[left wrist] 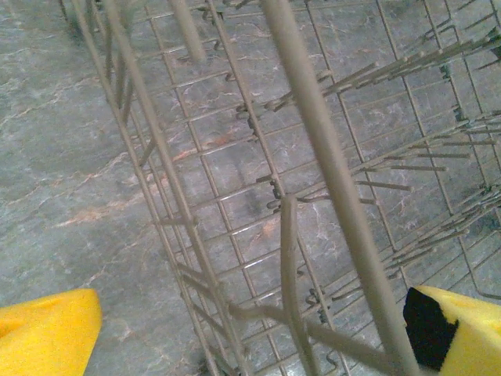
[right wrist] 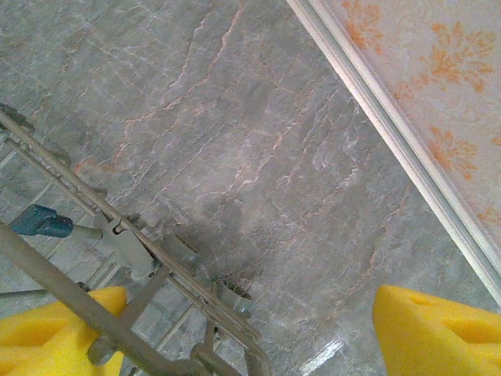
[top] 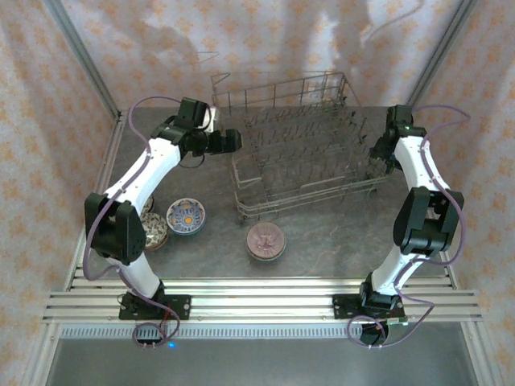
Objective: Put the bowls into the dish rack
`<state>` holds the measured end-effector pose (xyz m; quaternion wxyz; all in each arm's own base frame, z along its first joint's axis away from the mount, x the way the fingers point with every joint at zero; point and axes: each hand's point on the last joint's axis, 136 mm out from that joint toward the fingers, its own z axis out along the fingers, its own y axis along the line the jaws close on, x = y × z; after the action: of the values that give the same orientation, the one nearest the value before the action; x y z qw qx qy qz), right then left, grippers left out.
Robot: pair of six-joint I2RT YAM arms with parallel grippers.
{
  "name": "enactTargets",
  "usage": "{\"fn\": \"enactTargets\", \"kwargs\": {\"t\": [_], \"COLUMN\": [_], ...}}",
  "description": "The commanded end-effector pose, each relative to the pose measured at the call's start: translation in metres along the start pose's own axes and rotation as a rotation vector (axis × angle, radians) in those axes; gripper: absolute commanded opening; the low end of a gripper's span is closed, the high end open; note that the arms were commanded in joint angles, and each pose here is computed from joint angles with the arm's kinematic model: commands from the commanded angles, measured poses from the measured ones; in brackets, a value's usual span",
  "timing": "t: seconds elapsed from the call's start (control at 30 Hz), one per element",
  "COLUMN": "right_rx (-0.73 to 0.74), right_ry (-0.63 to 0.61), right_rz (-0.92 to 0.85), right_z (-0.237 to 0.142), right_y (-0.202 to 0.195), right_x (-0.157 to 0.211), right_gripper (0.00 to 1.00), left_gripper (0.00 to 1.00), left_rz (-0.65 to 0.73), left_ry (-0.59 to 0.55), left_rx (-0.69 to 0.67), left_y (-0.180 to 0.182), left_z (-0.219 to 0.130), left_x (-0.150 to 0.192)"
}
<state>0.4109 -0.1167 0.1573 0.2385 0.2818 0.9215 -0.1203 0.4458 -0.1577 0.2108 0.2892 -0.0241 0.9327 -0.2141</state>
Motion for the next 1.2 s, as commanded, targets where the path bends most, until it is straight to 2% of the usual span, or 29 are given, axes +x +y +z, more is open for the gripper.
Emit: {"fn": "enactTargets", "kwargs": {"t": [0.0, 0.23, 0.5, 0.8, 0.93, 1.07, 1.17], "right_rx": [0.216, 0.233, 0.203, 0.159, 0.108, -0.004, -0.067], "right_ry": [-0.02, -0.012, -0.036, -0.097, -0.082, -0.034, 0.001], "right_rz": [0.079, 0.09, 0.095, 0.101, 0.112, 0.136, 0.133], "right_z": [0.001, 0.001, -0.012, -0.063, -0.083, -0.098, -0.105], "right_y": [-0.071, -0.089, -0.086, -0.093, -0.092, -0.08, -0.068], "right_x": [-0.008, -0.018, -0.036, -0.036, -0.025, 0.003, 0.031], "right_gripper": [0.79, 0.79, 0.81, 0.97, 1.0, 0.98, 0.97], "left_gripper": [0.99, 0.95, 0.92, 0.93, 0.94, 0.95, 0.94], "left_rz": [0.04, 0.074, 0.045, 0.016, 0.05, 0.104, 0.111], "left_ry": [0.07, 0.101, 0.081, 0.045, 0.026, 0.017, 0.051], "left_rx": [-0.044, -0.004, 0.027, 0.052, 0.029, -0.019, -0.027], "left_y": [0.002, -0.025, -0.053, -0.069, -0.069, -0.064, -0.062], "left_z": [0.012, 0.028, 0.039, 0.038, 0.033, 0.026, 0.029], "left_x": [0.012, 0.017, 0.03, 0.03, 0.021, 0.012, 0.015]}}
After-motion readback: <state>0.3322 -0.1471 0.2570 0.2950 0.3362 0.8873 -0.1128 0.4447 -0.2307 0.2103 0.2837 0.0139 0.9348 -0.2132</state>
